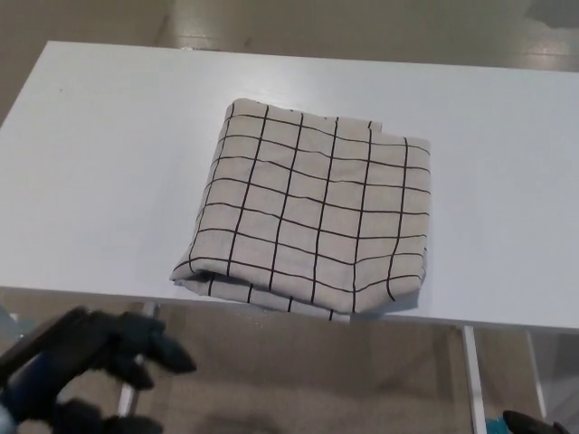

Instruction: Use the left hand to fold a white towel with checkered patterns in half.

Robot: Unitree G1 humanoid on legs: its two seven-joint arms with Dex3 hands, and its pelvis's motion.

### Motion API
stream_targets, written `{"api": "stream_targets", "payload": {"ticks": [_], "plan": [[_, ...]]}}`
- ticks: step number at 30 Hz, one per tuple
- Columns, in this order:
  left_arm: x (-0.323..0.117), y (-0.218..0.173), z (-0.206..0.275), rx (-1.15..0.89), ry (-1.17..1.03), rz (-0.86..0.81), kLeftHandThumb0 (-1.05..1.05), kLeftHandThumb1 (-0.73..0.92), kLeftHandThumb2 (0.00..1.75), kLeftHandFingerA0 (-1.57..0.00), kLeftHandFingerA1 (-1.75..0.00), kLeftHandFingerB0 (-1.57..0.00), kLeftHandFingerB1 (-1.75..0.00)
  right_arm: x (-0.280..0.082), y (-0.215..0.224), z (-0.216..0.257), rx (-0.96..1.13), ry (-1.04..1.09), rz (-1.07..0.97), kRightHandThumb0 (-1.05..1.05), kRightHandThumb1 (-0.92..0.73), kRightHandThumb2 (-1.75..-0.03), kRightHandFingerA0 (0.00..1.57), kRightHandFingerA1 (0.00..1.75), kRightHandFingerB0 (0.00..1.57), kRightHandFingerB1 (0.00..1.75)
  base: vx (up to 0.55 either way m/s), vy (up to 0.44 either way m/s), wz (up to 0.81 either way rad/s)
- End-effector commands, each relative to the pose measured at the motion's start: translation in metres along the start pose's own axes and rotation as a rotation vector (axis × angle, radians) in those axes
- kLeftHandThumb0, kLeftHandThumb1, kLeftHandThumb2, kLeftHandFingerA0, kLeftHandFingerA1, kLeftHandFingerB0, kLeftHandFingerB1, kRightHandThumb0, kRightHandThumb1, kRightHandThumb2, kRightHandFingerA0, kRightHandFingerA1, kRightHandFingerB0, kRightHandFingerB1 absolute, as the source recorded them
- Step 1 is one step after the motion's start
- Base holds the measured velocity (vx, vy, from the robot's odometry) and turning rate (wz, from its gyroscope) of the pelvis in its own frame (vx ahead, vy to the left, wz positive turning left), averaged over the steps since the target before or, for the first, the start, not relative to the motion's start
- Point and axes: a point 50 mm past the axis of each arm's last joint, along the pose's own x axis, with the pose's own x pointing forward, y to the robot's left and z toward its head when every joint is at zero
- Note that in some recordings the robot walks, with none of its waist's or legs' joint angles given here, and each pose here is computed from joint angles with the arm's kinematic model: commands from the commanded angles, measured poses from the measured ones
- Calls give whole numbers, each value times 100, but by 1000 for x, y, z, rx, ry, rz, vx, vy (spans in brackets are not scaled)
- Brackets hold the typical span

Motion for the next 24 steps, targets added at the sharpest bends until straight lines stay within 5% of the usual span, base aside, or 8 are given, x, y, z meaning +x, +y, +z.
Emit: {"api": "stream_targets", "payload": {"ticks": [1, 2, 5, 6, 9, 11, 17, 24], "plan": [[-111, -6, -8, -1074, -435, -482, -62, 38, 71, -92, -61, -82, -57, -25, -1, -29, -3, 183, 42, -40, -80, -63, 52, 62, 55, 52, 0, 0, 0], [-108, -12, -14, -1082, -398, -469, -52, 41, 54, -92, -52, -84, -48, -25, -1, -28, -1, 181, 43, -40, -80, -63, 52, 62, 56, 52, 0, 0, 0], [-98, -29, -34, -1043, -189, -381, -55, 41, 53, -87, -49, -80, -46, -23, 0, -26, 2, 175, 38, -39, -80, -63, 52, 63, 55, 52, 0, 0, 0], [-90, -39, -48, -969, -50, -309, -70, 36, 72, -69, -52, -60, -46, -23, 0, -26, -4, 172, 37, -39, -79, -63, 53, 63, 55, 52, 0, 0, 0], [-78, -57, -66, -855, 92, -223, -65, 41, 54, -61, -41, -62, -40, -22, -1, -26, -23, 173, 44, -39, -79, -63, 53, 63, 55, 52, 0, 0, 0], [-69, -77, -90, -748, 263, -100, -64, 43, 55, -42, -35, -43, -34, -23, 1, -26, -30, 175, 46, -39, -80, -63, 53, 63, 55, 51, 0, 0, 0], [-59, -109, -121, -606, 552, 131, -66, 44, 55, -45, -36, -50, -36, -28, 4, -28, -19, 172, 49, -39, -80, -63, 53, 63, 55, 52, 0, 0, 0], [-51, -123, -144, -982, 722, 418, -57, 34, 68, -51, -48, -43, -44, -11, 6, -21, 12, 166, 29, -40, -80, -63, 53, 63, 54, 51, 0, 0, 0]]}}
